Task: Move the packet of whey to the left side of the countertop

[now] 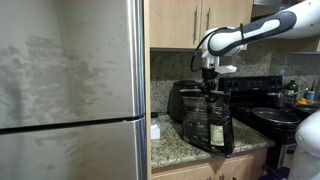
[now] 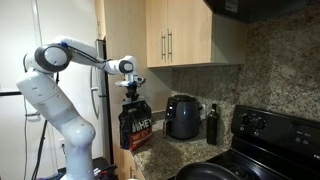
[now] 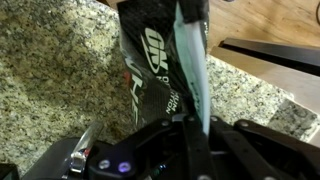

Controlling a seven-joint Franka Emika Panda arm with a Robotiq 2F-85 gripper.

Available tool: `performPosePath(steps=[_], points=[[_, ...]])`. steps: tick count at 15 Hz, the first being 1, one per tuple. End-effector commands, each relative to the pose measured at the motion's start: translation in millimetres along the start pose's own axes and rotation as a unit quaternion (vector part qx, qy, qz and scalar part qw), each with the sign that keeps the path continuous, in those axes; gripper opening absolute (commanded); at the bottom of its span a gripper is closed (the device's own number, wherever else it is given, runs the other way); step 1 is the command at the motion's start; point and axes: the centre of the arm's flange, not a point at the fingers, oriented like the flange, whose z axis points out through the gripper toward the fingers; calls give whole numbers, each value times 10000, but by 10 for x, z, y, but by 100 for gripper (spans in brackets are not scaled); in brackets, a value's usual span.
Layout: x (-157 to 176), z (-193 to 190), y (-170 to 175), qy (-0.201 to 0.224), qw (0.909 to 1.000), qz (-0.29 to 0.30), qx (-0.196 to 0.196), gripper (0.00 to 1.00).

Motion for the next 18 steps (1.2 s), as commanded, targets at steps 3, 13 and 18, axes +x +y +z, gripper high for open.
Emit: performPosePath(steps=[3, 13, 18], points=[[795, -34, 96, 513, 9962, 698, -98, 0], [1449, 123, -192, 843, 9910, 1040, 59, 2], [1392, 181, -461, 457, 9987, 172, 140, 0]])
